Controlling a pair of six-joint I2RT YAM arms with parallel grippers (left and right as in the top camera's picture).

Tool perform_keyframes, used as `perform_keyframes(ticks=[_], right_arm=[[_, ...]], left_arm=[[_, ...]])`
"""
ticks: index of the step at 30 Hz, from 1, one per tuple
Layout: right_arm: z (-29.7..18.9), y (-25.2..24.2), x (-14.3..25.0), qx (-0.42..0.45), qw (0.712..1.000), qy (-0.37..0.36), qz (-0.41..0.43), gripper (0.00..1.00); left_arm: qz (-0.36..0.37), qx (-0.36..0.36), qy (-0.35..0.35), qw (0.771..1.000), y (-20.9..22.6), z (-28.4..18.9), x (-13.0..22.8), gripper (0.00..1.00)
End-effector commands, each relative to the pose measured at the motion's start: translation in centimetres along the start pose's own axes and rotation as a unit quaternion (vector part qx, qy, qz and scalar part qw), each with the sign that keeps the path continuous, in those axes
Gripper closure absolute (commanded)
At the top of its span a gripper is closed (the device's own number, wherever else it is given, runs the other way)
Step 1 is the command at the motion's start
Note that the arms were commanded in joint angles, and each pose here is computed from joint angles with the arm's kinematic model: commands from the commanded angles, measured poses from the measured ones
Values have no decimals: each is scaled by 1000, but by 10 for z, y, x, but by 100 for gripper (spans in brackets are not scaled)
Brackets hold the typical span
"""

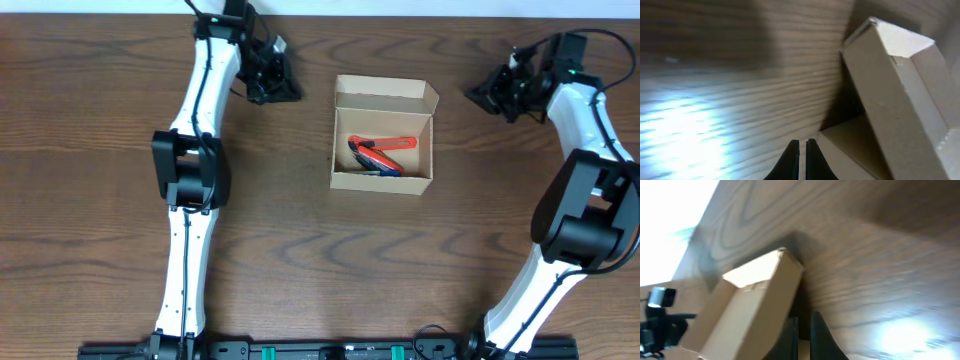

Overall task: Pack container
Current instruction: 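Grasp the lid's side edges with the left and right grippers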

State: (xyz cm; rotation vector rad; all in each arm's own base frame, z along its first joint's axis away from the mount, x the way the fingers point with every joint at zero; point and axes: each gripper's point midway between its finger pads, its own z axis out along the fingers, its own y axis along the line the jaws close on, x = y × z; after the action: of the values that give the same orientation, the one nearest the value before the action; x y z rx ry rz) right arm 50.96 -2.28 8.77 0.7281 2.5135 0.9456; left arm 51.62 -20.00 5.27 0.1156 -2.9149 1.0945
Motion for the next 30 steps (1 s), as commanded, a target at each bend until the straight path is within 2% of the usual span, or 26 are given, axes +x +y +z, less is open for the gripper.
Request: perform_keyframes(ticks=[1, 7, 30], right_arm=[[8, 9, 11, -27, 999, 17, 44, 98], [22, -2, 27, -46, 995, 34, 84, 99], [59, 7, 56, -90, 987, 79, 103, 99]], left_arm=[[-3, 21, 0, 1000, -18, -6, 3, 94], [-4, 36, 7, 999, -24, -6, 6, 94], [-7, 51, 14, 999, -30, -6, 9, 94]])
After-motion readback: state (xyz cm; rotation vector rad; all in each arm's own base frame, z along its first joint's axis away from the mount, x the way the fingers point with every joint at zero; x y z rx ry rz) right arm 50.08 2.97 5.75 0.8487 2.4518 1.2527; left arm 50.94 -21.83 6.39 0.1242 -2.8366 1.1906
